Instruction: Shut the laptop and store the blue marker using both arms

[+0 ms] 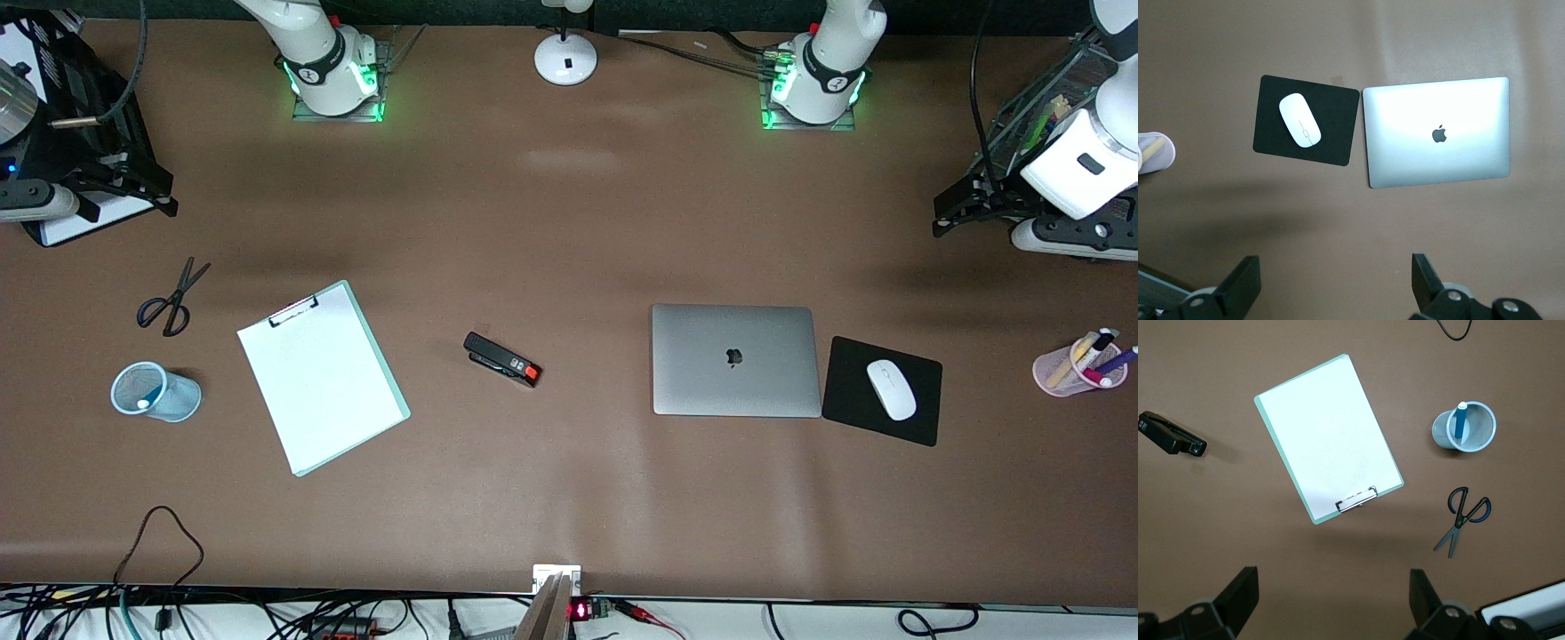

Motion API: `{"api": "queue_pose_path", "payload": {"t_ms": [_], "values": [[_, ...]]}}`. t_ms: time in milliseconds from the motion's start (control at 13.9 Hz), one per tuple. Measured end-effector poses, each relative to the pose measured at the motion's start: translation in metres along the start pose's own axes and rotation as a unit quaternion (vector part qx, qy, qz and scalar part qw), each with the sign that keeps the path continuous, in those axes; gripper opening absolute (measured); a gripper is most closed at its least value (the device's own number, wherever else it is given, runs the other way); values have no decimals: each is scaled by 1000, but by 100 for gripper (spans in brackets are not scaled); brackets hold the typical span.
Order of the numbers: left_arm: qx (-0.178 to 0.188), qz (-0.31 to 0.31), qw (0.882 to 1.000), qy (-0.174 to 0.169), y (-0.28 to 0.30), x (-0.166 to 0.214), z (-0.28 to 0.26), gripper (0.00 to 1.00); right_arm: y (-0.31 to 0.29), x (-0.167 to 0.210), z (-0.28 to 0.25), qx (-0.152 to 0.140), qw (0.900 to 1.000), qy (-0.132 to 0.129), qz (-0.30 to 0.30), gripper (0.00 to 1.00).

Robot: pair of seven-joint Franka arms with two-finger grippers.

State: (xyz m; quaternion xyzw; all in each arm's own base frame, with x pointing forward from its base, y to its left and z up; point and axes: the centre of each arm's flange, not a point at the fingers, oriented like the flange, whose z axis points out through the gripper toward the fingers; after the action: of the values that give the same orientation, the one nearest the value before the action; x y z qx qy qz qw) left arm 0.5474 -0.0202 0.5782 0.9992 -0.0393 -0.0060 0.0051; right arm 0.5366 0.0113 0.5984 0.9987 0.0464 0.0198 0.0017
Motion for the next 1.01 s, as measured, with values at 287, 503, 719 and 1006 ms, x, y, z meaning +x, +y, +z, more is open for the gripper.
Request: {"api": "queue_pose_path", "payload": {"t_ms": [287, 503, 719, 1006], "values": [[0, 6, 1000, 1, 5, 1, 0, 100, 0, 2, -1, 0, 1000, 3, 0, 100], [0, 12, 1000, 4, 7, 4, -3, 100, 0, 2, -2, 0, 1000, 4, 0, 100], [0, 14, 1000, 4, 7, 4, -3, 100, -3, 3, -2, 0, 1000, 4, -3, 100], [0, 14, 1000, 3, 7, 4, -3, 100, -7, 4, 2, 2, 1000, -1, 7, 100]]}}
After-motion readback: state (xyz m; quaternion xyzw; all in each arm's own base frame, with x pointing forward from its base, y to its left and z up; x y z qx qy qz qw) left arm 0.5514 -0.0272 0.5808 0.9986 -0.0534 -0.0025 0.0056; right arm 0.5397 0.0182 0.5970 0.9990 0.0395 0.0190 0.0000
